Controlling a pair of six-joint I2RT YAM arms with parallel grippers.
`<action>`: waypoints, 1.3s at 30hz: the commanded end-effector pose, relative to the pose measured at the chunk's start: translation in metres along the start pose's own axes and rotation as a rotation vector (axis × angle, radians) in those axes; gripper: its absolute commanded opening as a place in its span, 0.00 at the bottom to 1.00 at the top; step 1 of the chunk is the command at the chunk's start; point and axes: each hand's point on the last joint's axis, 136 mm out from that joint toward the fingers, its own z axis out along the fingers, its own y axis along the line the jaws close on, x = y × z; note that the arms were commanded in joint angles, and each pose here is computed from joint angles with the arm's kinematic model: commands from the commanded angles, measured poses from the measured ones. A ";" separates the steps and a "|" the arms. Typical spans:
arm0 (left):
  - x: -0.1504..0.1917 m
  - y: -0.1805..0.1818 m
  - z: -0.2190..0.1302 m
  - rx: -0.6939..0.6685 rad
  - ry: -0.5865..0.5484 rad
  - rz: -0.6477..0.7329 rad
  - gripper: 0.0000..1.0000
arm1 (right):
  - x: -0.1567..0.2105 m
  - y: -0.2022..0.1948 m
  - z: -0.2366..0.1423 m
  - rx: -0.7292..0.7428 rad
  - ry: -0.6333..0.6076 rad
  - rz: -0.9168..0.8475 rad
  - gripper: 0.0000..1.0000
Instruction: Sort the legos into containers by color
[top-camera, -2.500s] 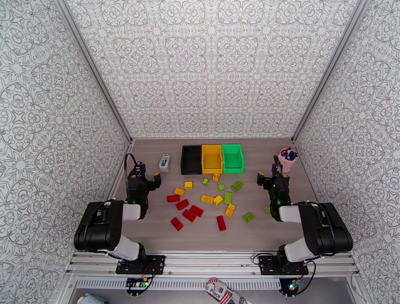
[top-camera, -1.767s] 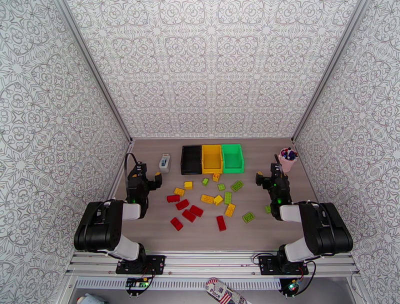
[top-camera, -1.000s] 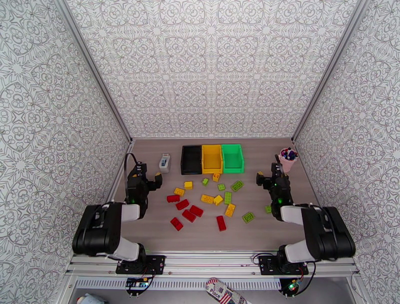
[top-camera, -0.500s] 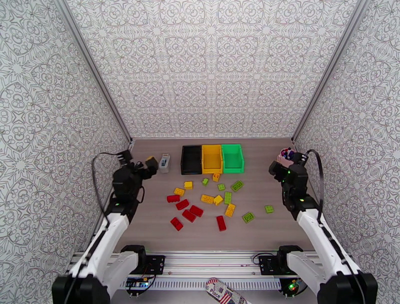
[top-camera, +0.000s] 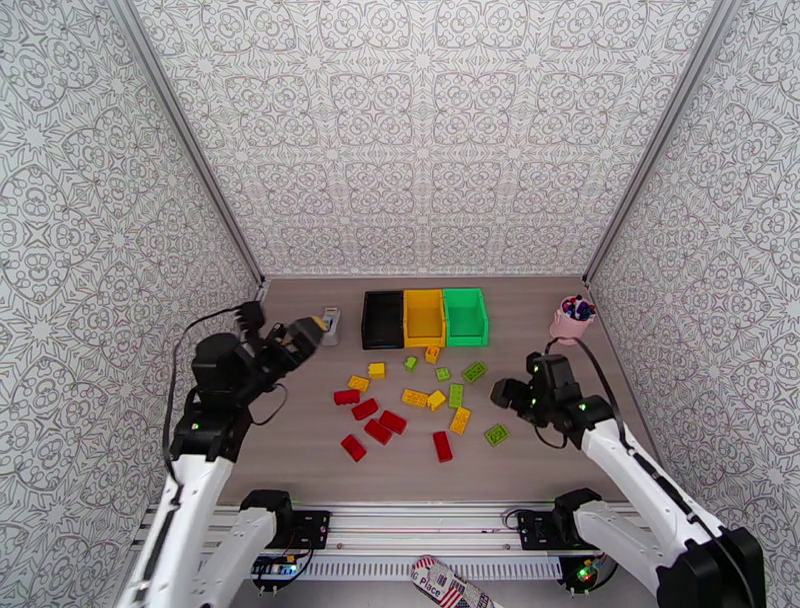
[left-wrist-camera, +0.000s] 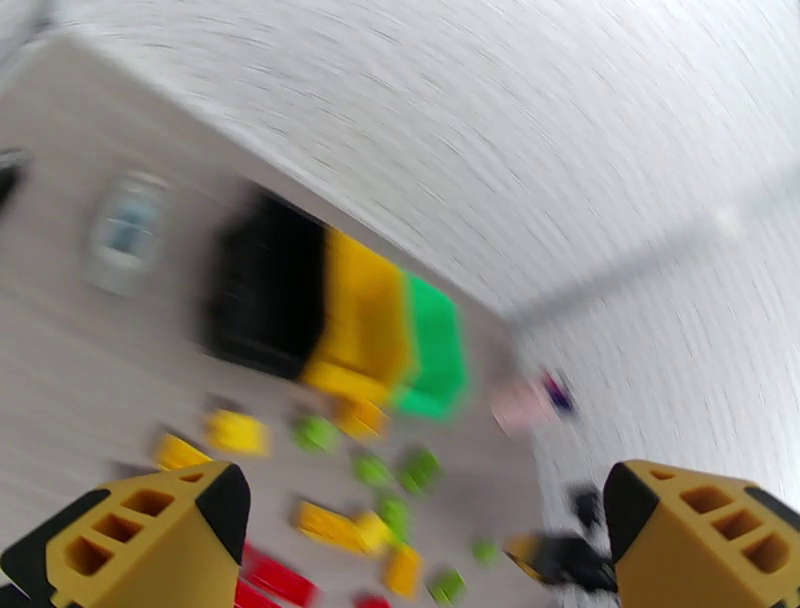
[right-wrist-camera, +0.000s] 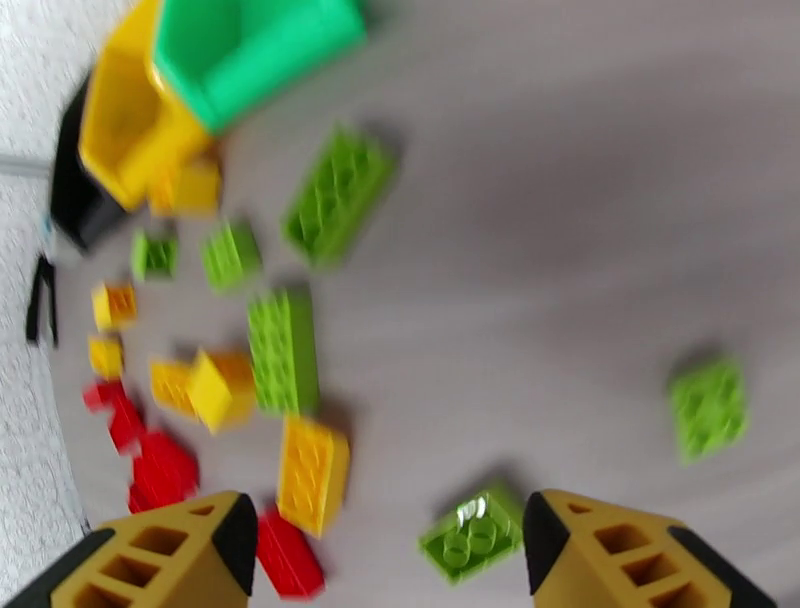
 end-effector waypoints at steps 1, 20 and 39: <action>0.051 0.009 0.016 -0.119 0.113 0.020 1.00 | 0.023 -0.023 0.005 0.083 0.029 0.086 0.69; 0.155 -0.005 0.149 -0.073 0.296 0.089 0.99 | 0.051 -0.019 0.036 0.209 0.086 0.095 0.70; 0.160 0.048 0.156 -0.071 0.298 -0.051 0.99 | 0.041 0.005 0.070 0.281 0.102 0.006 0.58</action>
